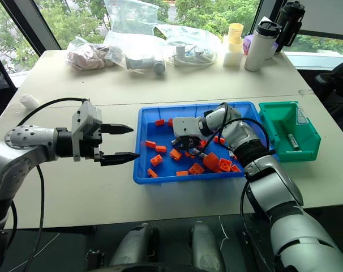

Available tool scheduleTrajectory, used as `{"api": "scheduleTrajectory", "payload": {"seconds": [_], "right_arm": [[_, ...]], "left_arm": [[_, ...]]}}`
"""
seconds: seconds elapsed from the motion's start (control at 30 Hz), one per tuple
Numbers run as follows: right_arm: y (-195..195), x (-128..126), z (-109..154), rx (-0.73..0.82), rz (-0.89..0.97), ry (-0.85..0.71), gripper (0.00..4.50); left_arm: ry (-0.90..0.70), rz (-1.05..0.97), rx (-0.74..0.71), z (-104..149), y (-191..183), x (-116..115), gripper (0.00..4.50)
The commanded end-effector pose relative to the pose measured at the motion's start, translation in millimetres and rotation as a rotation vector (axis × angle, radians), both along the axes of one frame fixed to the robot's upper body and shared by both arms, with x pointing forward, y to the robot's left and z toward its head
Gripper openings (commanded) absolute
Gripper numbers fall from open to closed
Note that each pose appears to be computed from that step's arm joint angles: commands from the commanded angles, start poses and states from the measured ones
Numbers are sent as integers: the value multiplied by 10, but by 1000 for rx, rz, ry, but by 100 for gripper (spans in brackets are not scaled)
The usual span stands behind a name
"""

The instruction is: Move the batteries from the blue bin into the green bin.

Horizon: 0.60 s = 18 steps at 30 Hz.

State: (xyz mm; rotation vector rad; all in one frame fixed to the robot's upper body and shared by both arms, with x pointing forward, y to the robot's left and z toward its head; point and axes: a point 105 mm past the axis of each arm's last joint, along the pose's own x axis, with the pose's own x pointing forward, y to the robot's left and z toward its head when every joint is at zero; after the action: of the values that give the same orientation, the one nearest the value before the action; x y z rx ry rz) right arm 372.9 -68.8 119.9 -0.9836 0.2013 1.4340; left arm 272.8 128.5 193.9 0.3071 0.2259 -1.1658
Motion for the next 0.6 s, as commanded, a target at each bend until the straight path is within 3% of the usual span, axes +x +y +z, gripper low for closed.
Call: {"api": "scheduleTrajectory", "payload": {"seconds": [0.03,0.13,0.27,0.47,0.6], "right_arm": [[7,0,12,0,5,81,136],[-36,76,34,-15,-32,76,1],[-59,204,384,124,-100,3,4],[-180,181,997,423,-190,-64,4],[-496,119,1379,624,-343,-106,4]], "left_arm": [[-48,-7,-3,86,-6,7,450],[-52,-2,-2,93,2,16,450],[-57,15,-4,103,24,20,450],[-65,27,-37,147,22,25,450],[-92,9,-108,276,-71,78,450]]}}
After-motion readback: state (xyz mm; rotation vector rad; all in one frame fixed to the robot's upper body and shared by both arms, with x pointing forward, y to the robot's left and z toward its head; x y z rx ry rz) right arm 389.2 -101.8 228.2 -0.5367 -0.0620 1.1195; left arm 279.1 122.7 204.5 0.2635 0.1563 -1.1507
